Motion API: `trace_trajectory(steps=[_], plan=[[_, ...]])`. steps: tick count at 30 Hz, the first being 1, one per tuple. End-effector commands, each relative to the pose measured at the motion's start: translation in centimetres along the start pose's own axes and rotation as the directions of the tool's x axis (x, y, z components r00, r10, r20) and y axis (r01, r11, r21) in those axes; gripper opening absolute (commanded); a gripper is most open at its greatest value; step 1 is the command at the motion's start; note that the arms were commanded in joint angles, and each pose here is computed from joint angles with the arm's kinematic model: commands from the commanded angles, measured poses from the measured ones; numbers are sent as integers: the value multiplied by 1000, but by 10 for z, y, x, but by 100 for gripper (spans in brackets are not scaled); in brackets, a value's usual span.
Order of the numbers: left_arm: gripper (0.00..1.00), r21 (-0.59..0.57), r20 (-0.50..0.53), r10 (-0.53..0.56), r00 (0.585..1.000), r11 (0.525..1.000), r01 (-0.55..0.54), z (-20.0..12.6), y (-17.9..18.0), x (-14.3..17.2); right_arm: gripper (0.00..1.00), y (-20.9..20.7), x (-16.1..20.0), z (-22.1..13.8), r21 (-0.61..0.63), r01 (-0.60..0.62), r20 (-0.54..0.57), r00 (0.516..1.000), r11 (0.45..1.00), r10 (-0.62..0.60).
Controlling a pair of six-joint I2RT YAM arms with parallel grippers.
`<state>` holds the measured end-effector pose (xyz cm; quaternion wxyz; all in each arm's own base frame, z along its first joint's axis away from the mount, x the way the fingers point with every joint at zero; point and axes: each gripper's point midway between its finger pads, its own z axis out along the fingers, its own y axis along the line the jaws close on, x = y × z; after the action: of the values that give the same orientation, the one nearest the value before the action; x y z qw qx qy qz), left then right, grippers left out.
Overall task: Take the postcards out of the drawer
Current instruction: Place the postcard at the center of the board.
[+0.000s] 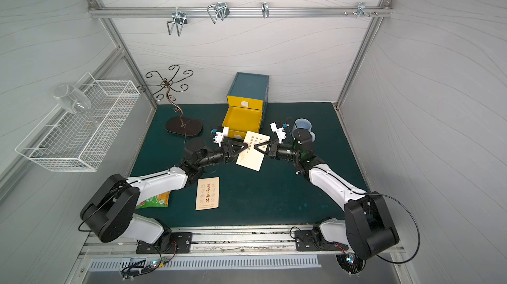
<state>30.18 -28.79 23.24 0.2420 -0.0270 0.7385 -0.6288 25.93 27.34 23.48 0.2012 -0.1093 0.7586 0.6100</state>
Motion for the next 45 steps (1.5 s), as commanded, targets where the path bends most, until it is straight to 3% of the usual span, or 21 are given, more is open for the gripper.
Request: trace_trajectory(steps=[1,7,11,21,29,35,45], plan=[[55,-150,59,77,995,986,-67,-28,19,-18,0,-5,15,3,48,12,-76,997,999,-9],[59,-456,132,194,972,883,-115,-87,48,-41,0,-31,54,15,217,24,-210,978,976,22],[65,-558,154,261,953,819,-134,-112,52,-47,0,-44,85,37,281,5,-285,955,960,79],[72,-594,189,247,950,799,-90,-135,65,-39,0,-69,140,90,413,11,-408,896,911,175],[76,-594,221,261,940,800,-82,-144,66,-36,0,-98,153,104,490,-61,-404,868,869,289],[81,-626,217,292,931,773,-96,-152,69,-36,0,-109,161,113,506,-80,-411,853,859,321],[84,-629,212,280,936,773,-89,-151,74,-34,0,-130,168,113,567,-67,-405,845,821,349]])
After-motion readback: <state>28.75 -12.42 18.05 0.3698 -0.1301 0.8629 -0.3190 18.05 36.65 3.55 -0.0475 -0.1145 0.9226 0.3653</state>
